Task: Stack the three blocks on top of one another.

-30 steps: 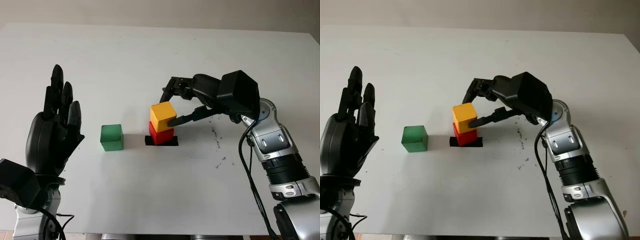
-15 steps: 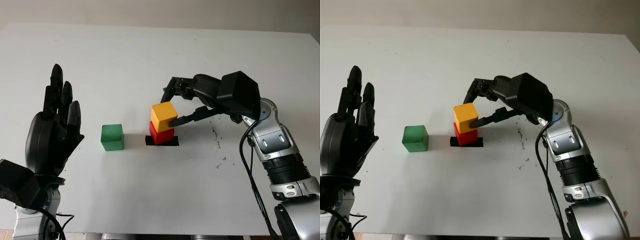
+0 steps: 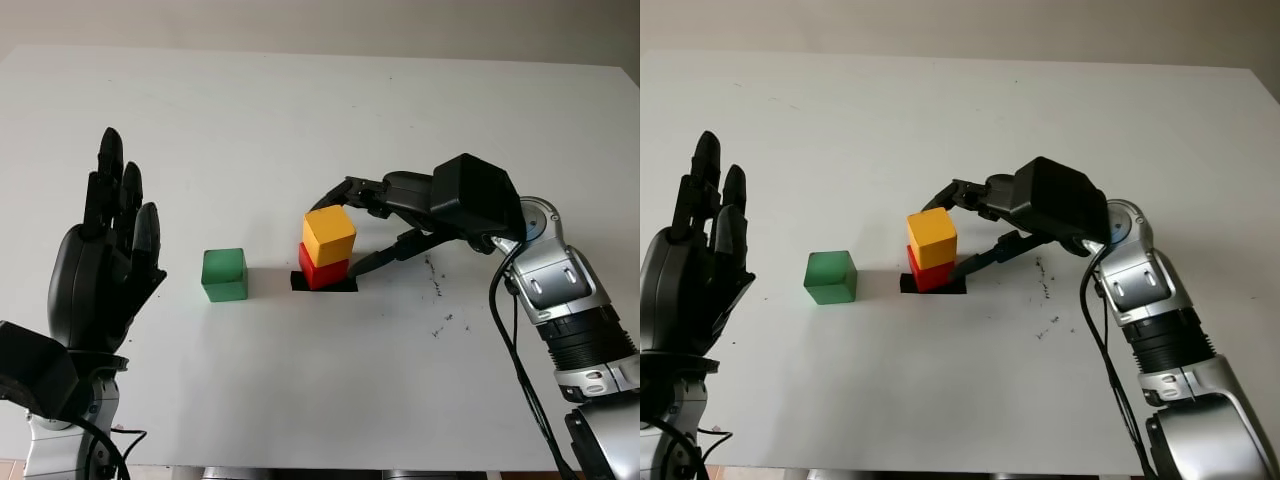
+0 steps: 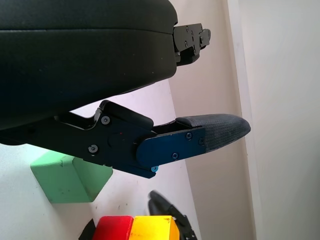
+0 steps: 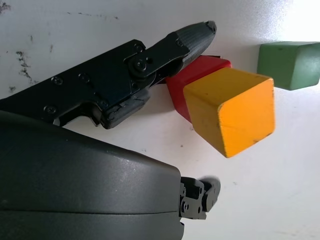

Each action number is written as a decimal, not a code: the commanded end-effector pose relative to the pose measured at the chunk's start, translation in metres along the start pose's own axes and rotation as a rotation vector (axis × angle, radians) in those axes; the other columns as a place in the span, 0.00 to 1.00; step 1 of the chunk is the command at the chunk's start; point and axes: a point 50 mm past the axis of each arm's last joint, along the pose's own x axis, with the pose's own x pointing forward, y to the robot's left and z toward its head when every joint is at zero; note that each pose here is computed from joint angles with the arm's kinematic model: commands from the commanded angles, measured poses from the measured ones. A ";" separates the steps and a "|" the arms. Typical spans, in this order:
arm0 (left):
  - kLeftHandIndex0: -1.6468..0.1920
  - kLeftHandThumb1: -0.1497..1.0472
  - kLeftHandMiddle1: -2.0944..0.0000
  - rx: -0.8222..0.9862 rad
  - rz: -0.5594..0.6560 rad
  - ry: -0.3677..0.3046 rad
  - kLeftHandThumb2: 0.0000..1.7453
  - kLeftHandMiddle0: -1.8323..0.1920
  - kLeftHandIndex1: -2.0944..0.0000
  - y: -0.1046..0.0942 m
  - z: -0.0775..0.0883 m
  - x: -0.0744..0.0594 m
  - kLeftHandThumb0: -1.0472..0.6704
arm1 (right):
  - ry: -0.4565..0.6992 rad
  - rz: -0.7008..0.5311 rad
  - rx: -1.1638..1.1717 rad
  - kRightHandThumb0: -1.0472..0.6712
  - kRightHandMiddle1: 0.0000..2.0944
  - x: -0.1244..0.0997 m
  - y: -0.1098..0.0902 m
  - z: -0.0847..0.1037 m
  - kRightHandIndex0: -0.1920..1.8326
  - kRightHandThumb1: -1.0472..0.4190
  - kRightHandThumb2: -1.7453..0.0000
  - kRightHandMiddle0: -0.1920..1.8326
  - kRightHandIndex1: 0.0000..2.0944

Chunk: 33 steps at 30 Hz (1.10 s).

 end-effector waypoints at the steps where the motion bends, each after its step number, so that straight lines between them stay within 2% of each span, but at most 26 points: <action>1: 0.98 1.00 0.97 0.010 0.000 -0.003 0.35 0.98 0.97 0.001 0.001 -0.002 0.21 | -0.015 -0.033 -0.028 0.09 0.00 -0.006 0.001 0.000 0.00 0.14 0.97 0.00 0.00; 9: 0.98 1.00 0.97 0.023 0.001 -0.003 0.34 0.98 0.98 0.001 0.000 -0.002 0.21 | -0.047 -0.157 0.037 0.06 0.00 -0.018 -0.003 0.001 0.00 0.13 0.97 0.00 0.00; 15: 0.98 1.00 0.97 0.042 0.006 0.025 0.34 0.98 0.97 0.002 -0.002 -0.003 0.21 | -0.106 -0.389 0.183 0.05 0.00 -0.038 -0.007 -0.011 0.00 0.08 0.95 0.00 0.00; 16: 0.98 1.00 0.97 0.042 0.006 0.028 0.34 0.98 0.97 0.003 -0.002 -0.002 0.21 | -0.123 -0.441 0.210 0.06 0.00 -0.042 -0.004 -0.015 0.00 0.03 0.86 0.00 0.00; 18: 0.98 1.00 0.97 0.033 0.001 0.031 0.34 0.98 0.97 0.004 -0.004 -0.002 0.21 | -0.132 -0.515 0.256 0.08 0.00 -0.049 0.006 -0.021 0.00 0.01 0.72 0.00 0.00; 20: 0.97 1.00 0.97 0.030 -0.005 0.035 0.33 0.98 0.97 0.005 -0.004 -0.001 0.21 | -0.148 -0.556 0.336 0.12 0.00 -0.054 0.016 -0.025 0.00 0.00 0.64 0.00 0.00; 27: 0.96 1.00 0.97 0.076 -0.082 0.037 0.33 0.96 0.97 0.005 -0.003 0.008 0.21 | -0.222 -0.655 0.570 0.17 0.00 -0.057 0.046 -0.027 0.00 0.00 0.58 0.00 0.00; 30: 0.95 1.00 0.97 0.154 -0.104 0.029 0.33 0.95 0.97 0.004 -0.004 0.013 0.21 | -0.219 -0.681 0.640 0.17 0.00 -0.056 0.056 -0.026 0.00 0.00 0.59 0.00 0.00; 33: 0.94 1.00 0.97 0.192 -0.122 0.027 0.28 0.93 0.97 0.000 -0.004 0.019 0.22 | -0.194 -0.701 0.714 0.17 0.00 -0.051 0.070 -0.026 0.00 0.00 0.57 0.00 0.00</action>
